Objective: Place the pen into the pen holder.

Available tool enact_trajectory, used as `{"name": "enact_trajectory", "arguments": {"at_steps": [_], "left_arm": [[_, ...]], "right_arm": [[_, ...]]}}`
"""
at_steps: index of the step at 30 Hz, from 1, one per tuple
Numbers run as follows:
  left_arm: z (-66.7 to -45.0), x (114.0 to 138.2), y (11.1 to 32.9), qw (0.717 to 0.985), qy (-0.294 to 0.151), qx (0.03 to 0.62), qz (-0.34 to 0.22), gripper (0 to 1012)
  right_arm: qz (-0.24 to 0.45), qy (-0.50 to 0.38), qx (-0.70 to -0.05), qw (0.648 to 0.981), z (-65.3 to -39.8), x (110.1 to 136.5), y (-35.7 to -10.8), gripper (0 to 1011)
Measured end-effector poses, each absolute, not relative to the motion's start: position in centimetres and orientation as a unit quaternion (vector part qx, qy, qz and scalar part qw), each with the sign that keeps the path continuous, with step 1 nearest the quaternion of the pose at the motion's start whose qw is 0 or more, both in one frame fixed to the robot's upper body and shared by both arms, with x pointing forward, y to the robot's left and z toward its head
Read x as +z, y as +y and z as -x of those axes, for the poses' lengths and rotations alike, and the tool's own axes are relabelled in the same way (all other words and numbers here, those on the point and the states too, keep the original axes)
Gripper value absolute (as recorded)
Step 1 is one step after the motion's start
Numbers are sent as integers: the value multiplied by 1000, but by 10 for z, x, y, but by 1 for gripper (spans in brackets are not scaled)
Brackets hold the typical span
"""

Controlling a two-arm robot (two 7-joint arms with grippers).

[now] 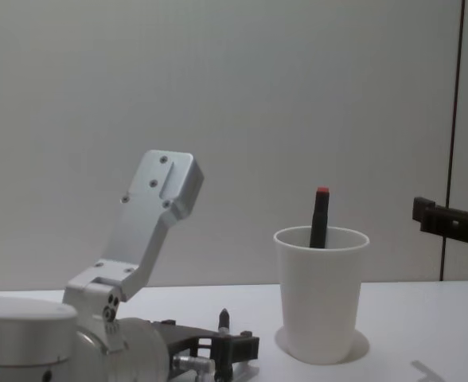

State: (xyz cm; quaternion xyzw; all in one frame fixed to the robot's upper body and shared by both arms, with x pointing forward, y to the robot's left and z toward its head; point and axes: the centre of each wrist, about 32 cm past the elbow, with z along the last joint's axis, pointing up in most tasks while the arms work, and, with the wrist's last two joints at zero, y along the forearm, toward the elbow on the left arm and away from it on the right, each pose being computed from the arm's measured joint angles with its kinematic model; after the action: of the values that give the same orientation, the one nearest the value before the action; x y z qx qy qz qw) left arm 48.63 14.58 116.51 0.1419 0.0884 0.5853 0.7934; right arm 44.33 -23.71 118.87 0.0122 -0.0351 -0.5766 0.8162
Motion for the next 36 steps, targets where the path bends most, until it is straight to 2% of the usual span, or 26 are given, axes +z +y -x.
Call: {"name": "enact_trajectory", "arguments": {"at_steps": [24,30,36], "left_arm": [[-487,1163,143,800,70,572,-169,1000],[-487,1162,143,801,69,570,-170,869],[-487,1162,142,801,69,569,-172,695]], "right_arm": [[-12,-35,-577,816,-443,1189,-237,1001],[-12,-35,-577,816,-443,1189,-237,1001],[-12,-35,-577,816,-443,1189,-237,1001]]}}
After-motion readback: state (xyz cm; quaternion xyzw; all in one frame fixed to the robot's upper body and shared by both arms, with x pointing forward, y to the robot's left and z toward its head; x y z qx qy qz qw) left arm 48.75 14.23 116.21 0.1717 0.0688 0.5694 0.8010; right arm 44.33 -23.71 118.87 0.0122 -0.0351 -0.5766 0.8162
